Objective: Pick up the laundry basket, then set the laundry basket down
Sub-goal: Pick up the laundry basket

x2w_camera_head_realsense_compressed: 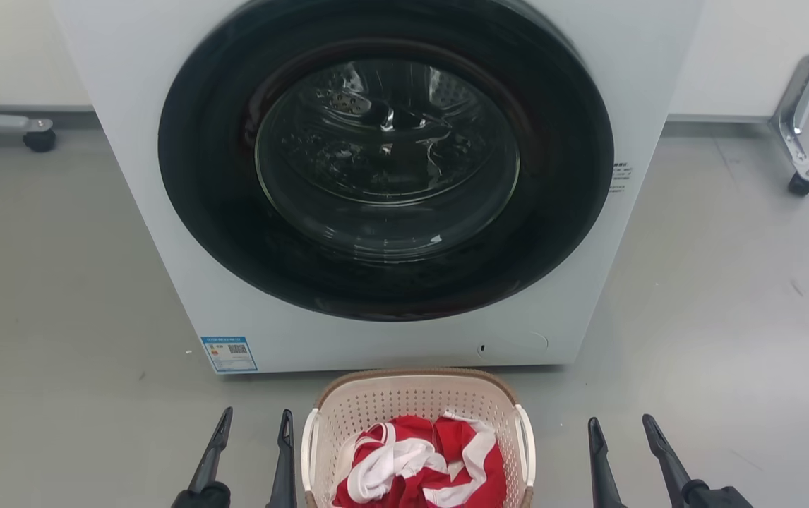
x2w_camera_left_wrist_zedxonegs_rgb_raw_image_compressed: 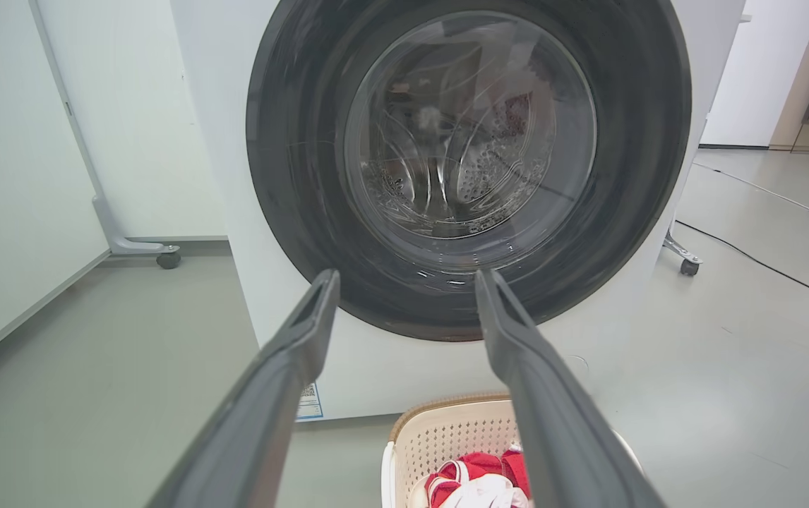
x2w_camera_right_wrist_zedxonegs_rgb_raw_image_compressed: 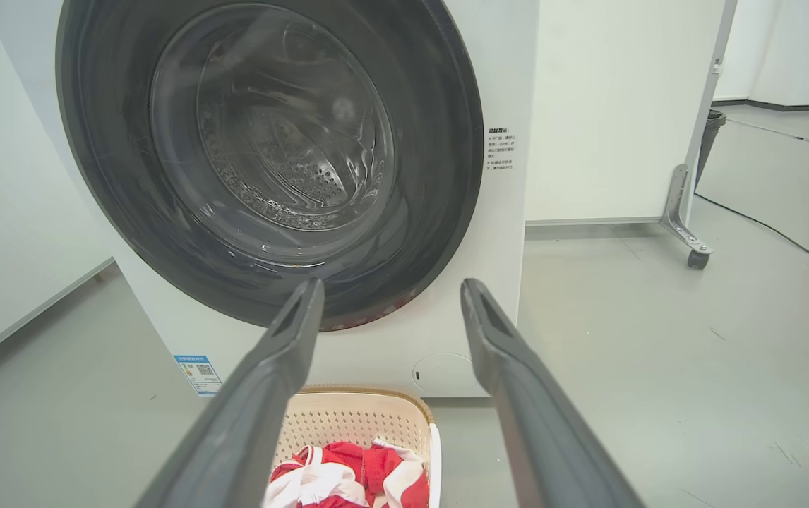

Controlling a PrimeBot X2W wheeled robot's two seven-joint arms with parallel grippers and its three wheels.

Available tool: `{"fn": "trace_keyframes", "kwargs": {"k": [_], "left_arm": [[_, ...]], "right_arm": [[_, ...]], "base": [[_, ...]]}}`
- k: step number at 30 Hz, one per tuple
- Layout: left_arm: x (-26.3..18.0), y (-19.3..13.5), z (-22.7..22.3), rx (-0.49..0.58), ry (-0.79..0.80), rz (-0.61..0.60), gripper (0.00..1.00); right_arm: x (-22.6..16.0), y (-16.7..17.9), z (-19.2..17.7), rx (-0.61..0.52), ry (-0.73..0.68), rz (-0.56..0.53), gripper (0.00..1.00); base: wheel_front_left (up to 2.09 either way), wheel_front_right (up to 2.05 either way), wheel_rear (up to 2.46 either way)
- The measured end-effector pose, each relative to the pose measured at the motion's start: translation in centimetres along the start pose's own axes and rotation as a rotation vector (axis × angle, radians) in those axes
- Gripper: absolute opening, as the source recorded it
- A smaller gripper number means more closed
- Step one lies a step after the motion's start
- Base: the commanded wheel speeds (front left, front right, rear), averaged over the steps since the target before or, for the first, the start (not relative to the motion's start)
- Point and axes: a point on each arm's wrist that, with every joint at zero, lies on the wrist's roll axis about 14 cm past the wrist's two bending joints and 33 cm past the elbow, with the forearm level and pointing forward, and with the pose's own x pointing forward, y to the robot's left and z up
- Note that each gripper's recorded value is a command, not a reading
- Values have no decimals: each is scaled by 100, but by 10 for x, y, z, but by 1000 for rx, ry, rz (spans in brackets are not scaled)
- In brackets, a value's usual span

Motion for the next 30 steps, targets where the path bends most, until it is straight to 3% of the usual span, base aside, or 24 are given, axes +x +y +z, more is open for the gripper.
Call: {"fn": "trace_keyframes", "kwargs": {"k": [13, 30], "left_arm": [[43, 9, -12, -3, 21, 19, 100], [101, 21, -82, -3, 167, 42, 100]], "right_arm": [[50, -8, -3, 4, -9, 13, 100], [114, -23, -65, -7, 114, 31, 100]], "base": [[0, 0, 0], [0, 0, 0]]}}
